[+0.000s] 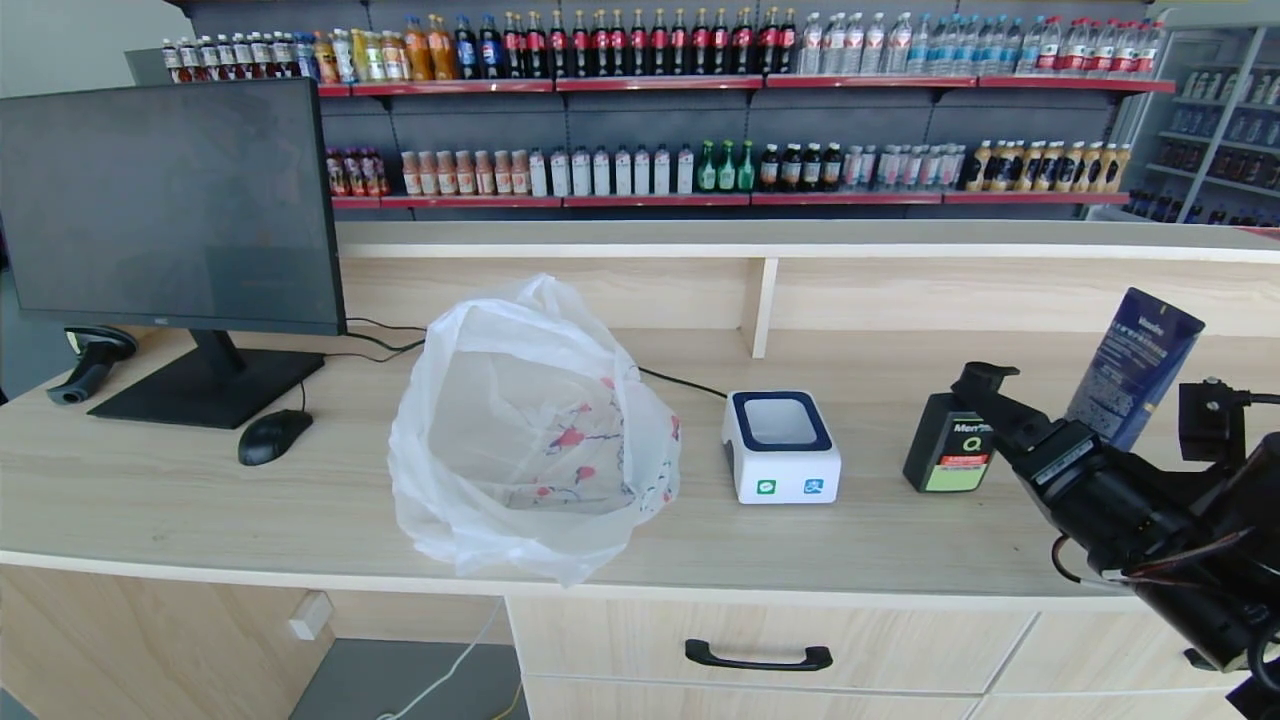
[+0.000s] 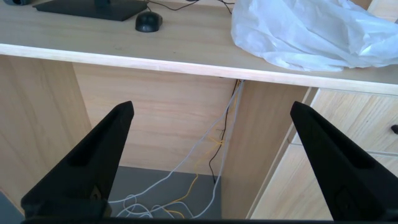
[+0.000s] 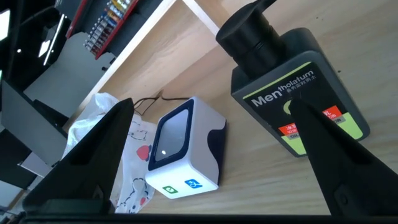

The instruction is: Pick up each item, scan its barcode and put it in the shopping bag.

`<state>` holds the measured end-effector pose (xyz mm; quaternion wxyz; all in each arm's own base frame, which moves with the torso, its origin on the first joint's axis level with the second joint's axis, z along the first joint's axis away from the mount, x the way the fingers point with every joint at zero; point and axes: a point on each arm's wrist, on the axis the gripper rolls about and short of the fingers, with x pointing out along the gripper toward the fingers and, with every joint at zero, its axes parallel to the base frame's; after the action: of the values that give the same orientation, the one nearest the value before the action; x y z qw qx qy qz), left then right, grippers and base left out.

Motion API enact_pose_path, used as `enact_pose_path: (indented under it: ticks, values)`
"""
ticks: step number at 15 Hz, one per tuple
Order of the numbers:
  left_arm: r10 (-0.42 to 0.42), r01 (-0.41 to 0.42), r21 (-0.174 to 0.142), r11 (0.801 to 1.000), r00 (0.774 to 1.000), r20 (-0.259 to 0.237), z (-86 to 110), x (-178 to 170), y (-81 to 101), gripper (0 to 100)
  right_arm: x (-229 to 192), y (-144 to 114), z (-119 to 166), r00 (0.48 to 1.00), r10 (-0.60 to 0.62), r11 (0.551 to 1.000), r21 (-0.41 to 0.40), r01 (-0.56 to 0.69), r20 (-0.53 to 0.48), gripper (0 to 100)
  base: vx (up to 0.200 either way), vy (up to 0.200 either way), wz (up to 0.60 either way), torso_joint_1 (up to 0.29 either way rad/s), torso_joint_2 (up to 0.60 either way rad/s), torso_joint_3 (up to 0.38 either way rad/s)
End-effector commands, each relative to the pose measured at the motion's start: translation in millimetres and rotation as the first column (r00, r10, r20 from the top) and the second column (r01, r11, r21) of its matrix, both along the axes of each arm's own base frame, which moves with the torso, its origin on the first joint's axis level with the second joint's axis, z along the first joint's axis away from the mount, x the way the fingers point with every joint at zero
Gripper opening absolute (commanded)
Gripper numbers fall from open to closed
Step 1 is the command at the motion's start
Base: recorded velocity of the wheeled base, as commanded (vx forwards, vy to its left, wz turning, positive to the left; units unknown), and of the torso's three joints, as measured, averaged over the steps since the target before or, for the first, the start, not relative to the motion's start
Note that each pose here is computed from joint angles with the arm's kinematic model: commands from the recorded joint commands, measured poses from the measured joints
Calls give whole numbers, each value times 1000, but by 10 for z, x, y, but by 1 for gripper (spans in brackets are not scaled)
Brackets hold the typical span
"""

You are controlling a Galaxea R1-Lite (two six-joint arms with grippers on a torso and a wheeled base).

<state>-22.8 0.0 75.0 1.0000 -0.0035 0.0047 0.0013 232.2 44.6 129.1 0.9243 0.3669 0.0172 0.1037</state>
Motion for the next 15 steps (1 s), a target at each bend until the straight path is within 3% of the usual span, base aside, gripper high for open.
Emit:
enact_pose_path:
  ticks: [1,15]
  values:
    - [1,-1,-1,1000,1000,0,0,0,0,100,21,2,-11,1000,0,1000,-1,0,-3,100,0,0,0,0,0,0]
    - [1,-1,-1,1000,1000,0,0,0,0,100,210,-86,-40,999,-48,999,-5,48,1,100,0,0,0,0,0,0]
